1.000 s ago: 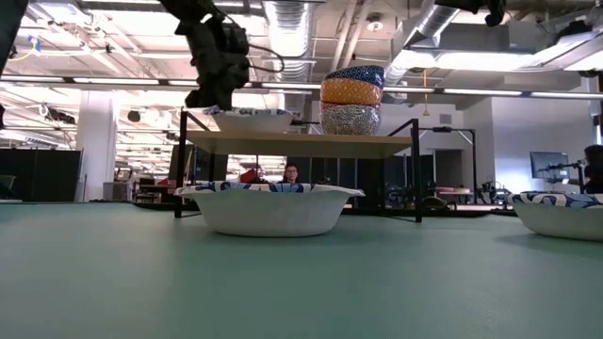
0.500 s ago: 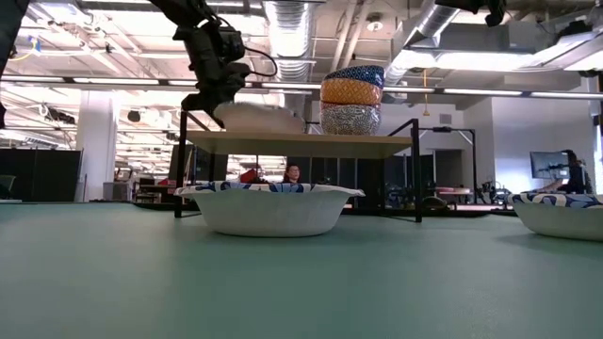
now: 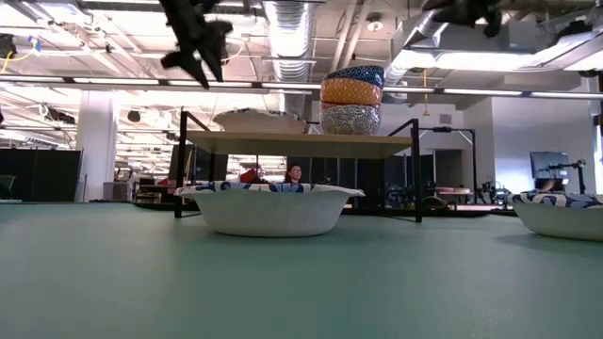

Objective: Place and stack bowls onto a shelf
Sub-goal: Stack the white bowl on top of the white bowl on the shelf

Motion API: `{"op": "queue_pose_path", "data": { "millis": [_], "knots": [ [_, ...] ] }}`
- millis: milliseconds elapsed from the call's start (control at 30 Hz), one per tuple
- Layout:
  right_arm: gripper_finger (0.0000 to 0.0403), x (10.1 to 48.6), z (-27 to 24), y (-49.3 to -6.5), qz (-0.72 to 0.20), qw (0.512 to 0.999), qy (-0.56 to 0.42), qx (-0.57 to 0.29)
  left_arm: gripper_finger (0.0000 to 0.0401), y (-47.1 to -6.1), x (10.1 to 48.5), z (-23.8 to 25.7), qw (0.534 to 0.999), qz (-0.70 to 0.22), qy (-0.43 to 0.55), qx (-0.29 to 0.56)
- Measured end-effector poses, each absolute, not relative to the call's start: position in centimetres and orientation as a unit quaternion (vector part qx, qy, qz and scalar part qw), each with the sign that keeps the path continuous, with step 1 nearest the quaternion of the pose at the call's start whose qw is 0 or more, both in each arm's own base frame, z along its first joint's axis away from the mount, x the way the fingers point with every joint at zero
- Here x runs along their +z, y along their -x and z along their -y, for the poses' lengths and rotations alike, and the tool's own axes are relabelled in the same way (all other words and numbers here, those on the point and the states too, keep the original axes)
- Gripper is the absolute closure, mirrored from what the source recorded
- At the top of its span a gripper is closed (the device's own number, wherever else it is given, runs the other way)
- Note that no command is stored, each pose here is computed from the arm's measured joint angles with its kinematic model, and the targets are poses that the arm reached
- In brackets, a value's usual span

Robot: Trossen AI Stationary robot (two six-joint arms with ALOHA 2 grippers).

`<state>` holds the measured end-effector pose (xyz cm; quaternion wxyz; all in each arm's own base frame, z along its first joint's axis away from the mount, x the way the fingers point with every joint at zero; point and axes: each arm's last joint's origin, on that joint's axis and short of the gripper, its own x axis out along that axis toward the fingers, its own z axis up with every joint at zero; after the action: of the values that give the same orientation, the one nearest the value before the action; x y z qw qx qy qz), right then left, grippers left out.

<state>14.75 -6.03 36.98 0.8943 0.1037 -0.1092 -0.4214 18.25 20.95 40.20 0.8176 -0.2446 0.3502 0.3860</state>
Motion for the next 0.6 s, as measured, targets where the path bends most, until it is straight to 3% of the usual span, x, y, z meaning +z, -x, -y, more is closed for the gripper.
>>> {"op": "queue_pose_path", "data": {
  "millis": [300, 600],
  "knots": [
    [0.023, 34.4, 7.4, -17.6, 0.025, 0.929, -0.17, -0.328, 0.0211, -19.3, 44.6, -13.1, 0.868, -0.243, 0.19, 0.389],
    [0.023, 33.6, 7.2, -18.9, -0.013, 0.954, -0.192, -0.23, 0.0211, -23.1, 44.5, -5.8, 0.885, -0.222, 0.161, 0.377]
  ]
}}
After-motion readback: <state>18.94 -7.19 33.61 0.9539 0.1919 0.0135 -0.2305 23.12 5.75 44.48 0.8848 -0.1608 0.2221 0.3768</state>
